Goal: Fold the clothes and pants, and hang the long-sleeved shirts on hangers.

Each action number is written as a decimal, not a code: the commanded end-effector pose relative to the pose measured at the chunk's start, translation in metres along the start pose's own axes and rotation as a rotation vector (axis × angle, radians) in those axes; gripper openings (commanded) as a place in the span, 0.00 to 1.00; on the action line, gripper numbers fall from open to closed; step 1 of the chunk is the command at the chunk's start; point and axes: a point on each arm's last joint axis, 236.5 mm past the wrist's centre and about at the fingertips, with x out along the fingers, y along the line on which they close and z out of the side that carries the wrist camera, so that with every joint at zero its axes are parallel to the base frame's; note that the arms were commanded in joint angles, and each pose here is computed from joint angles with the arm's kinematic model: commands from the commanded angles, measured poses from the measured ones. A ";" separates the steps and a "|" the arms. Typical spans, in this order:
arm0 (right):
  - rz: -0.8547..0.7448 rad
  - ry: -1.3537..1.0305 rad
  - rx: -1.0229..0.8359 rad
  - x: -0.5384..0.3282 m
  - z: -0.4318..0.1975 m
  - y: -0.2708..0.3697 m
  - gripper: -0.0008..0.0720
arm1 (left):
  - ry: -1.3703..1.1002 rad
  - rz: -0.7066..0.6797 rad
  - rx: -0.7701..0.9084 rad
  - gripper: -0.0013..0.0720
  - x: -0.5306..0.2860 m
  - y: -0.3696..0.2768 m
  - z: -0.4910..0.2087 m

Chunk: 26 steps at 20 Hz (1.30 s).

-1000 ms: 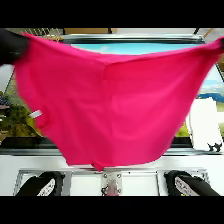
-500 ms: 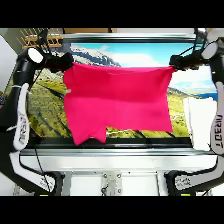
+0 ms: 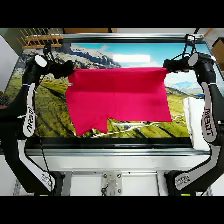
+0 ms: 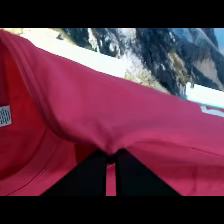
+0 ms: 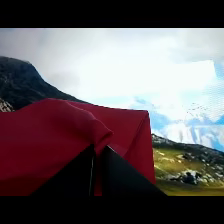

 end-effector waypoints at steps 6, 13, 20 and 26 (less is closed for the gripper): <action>-0.009 0.029 -0.114 -0.065 0.005 -0.003 0.65 | 0.138 0.027 0.079 0.77 -0.043 0.016 -0.031; 0.072 0.172 -0.132 -0.164 -0.091 0.017 0.64 | 0.338 0.207 -0.078 0.77 -0.081 0.115 -0.172; 0.169 0.210 -0.065 -0.198 -0.167 0.038 0.64 | 0.338 0.127 -0.257 0.77 -0.053 0.125 -0.239; 0.195 0.186 -0.057 -0.207 -0.163 0.045 0.64 | 0.319 0.117 -0.161 0.77 -0.036 0.098 -0.244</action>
